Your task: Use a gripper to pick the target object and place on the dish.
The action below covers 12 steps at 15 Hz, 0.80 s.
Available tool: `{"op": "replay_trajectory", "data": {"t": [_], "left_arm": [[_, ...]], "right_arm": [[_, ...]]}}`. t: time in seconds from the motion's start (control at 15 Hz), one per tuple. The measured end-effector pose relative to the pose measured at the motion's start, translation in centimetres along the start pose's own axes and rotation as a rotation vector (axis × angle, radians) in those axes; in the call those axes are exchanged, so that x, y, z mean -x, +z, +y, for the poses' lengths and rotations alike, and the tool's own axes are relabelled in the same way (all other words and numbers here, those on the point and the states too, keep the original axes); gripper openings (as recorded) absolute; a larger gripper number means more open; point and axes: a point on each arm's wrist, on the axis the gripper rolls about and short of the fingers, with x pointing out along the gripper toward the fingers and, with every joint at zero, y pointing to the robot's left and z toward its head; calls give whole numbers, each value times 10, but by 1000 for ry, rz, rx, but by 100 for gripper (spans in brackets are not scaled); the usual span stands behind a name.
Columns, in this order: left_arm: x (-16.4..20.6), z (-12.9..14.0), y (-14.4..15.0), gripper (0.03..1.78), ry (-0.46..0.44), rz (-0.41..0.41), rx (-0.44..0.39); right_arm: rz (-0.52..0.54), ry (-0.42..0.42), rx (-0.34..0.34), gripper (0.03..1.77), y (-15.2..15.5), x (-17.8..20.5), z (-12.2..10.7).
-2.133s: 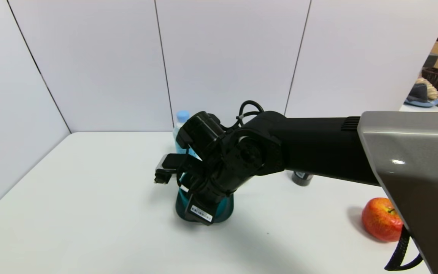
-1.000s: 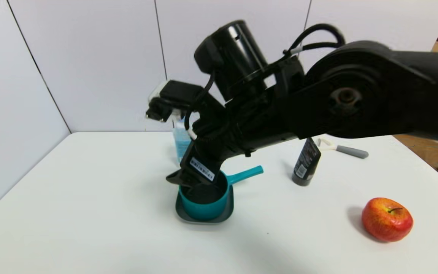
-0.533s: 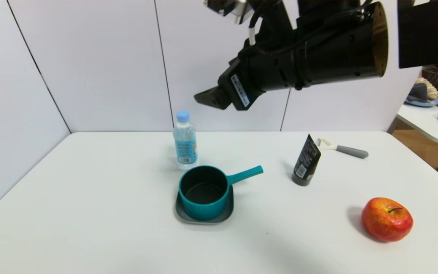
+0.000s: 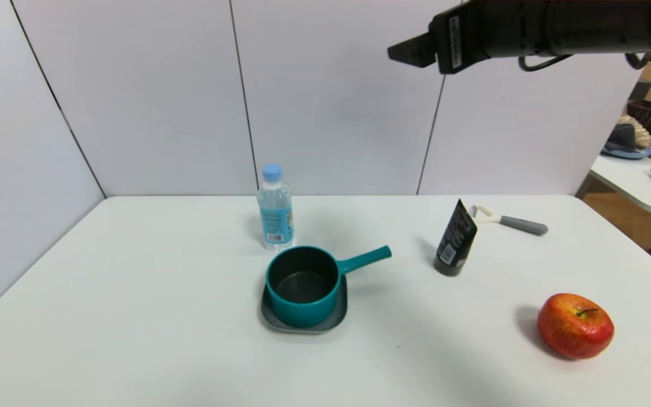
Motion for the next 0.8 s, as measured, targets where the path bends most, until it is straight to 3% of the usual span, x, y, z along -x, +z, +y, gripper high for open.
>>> {"op": "replay_trajectory", "data": {"t": [0.4,0.6,0.8], "left_arm": [[0,0,0,169,0,0,0],[0,0,0,169,0,0,0],[0,0,0,169,0,0,0]], "right_arm": [[-93,-209,15,169,11,56,-87],[-177,-297,27,169,19,91,-105],[-207,-318,54,169,14,127,-109]]}}
